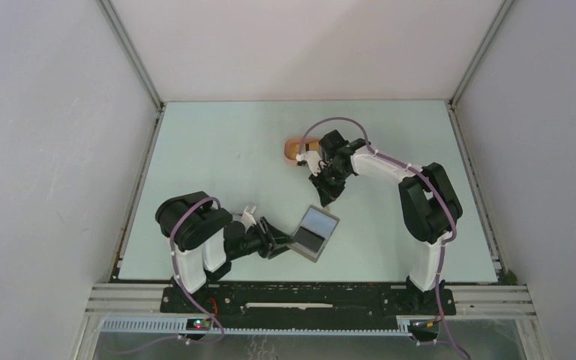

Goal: Put the credit cards into the card holder
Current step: Close the card holder at the center of the board.

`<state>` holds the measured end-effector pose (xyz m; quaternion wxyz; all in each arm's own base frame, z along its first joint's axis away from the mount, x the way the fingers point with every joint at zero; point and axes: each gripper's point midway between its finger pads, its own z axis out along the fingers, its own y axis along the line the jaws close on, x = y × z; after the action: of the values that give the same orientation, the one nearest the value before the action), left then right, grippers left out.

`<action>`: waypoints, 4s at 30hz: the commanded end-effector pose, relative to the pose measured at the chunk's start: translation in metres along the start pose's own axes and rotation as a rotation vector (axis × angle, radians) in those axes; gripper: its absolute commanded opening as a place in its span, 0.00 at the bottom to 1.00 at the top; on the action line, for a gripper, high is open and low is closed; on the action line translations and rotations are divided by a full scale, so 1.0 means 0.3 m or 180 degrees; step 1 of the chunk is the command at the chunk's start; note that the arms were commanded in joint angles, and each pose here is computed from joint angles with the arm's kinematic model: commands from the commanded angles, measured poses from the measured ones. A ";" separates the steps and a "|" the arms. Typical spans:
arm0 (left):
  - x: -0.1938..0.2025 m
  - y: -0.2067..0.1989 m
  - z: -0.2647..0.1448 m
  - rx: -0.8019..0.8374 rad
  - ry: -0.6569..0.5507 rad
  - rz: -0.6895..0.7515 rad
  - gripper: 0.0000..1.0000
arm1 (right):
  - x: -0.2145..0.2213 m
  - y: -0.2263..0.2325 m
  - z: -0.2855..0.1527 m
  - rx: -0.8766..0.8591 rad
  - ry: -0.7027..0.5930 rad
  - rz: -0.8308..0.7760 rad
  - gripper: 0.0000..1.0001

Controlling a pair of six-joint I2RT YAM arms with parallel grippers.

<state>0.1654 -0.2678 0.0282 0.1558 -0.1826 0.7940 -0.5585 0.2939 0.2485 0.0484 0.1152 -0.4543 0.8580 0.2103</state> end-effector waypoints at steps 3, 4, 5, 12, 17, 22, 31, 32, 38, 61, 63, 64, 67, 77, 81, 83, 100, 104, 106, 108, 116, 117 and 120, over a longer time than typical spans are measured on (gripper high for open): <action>0.015 -0.036 -0.002 0.0109 0.0036 0.0125 0.51 | -0.068 0.100 -0.088 -0.0311 -0.0265 -0.0102 0.02; 0.012 -0.042 -0.002 0.0127 0.0023 0.0131 0.51 | -0.071 0.109 -0.093 -0.0346 -0.0281 -0.0111 0.02; 0.011 -0.050 -0.003 0.0150 0.0014 0.0141 0.51 | -0.072 0.120 -0.097 -0.0394 -0.0294 -0.0118 0.02; -0.001 -0.105 -0.006 0.0314 -0.0054 0.0201 0.51 | -0.072 0.167 -0.098 -0.0555 -0.0264 -0.0184 0.01; -0.003 -0.133 0.010 0.0392 -0.0029 0.0213 0.51 | -0.077 0.211 -0.097 -0.0676 -0.0256 -0.0239 0.01; -0.015 -0.180 0.032 0.0515 -0.0041 0.0236 0.51 | -0.082 0.243 -0.101 -0.0767 -0.0257 -0.0267 0.01; -0.055 -0.226 0.073 0.0503 -0.0156 0.0337 0.52 | -0.086 0.249 -0.110 -0.0777 -0.0264 -0.0262 0.01; -0.062 -0.227 0.082 0.0475 -0.0163 0.0348 0.52 | -0.087 0.244 -0.113 -0.0756 -0.0269 -0.0255 0.01; -0.101 -0.232 0.158 0.0299 -0.0196 0.0326 0.52 | -0.097 0.203 -0.140 -0.0659 -0.0373 -0.0113 0.01; -0.212 -0.147 0.245 -0.0568 -0.0400 0.0660 0.47 | -0.070 0.109 -0.105 -0.0259 -0.0283 -0.0189 0.05; -0.214 -0.144 0.246 -0.0601 -0.0399 0.0683 0.47 | -0.063 0.138 -0.082 -0.0293 -0.0193 -0.0288 0.06; -0.215 -0.144 0.246 -0.0607 -0.0401 0.0692 0.46 | -0.059 0.148 -0.073 -0.0312 -0.0154 -0.0318 0.07; -0.216 -0.140 0.239 -0.0624 -0.0410 0.0721 0.42 | -0.044 0.171 -0.056 -0.0356 -0.0052 -0.0395 0.13; -0.214 -0.120 0.250 -0.0692 -0.0360 0.0789 0.30 | 0.013 0.126 -0.001 -0.0231 0.0291 -0.0283 0.36; -0.213 -0.122 0.252 -0.0710 -0.0339 0.0824 0.30 | 0.005 0.132 -0.021 -0.0307 0.0224 -0.0251 0.42; -0.214 -0.125 0.252 -0.0713 -0.0333 0.0841 0.30 | -0.002 0.132 -0.036 -0.0313 0.0176 -0.0249 0.44; -0.204 -0.132 0.265 -0.0714 -0.0270 0.0882 0.29 | -0.024 0.126 -0.063 -0.0244 0.0053 -0.0246 0.27; -0.206 -0.129 0.262 -0.0738 -0.0276 0.0894 0.29 | -0.029 0.121 -0.070 -0.0211 0.0041 -0.0239 0.23; -0.205 -0.130 0.264 -0.0737 -0.0277 0.0898 0.29 | -0.026 0.114 -0.070 -0.0191 0.0051 -0.0223 0.21; -0.205 -0.129 0.265 -0.0740 -0.0274 0.0898 0.29 | -0.027 0.111 -0.071 -0.0193 0.0044 -0.0202 0.16; -0.203 -0.126 0.268 -0.0756 -0.0265 0.0901 0.29 | -0.027 0.119 -0.079 -0.0264 0.0040 -0.0176 0.25; -0.204 -0.127 0.268 -0.0755 -0.0268 0.0906 0.29 | -0.026 0.119 -0.082 -0.0259 0.0042 -0.0182 0.27; -0.205 -0.125 0.268 -0.0763 -0.0273 0.0906 0.30 | -0.026 0.115 -0.097 -0.0230 0.0032 -0.0203 0.31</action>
<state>0.2523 -0.3151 0.0397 0.2303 -0.1199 0.8612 -0.4369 0.2617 0.2542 0.0535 0.0602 -0.4801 0.8448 0.2283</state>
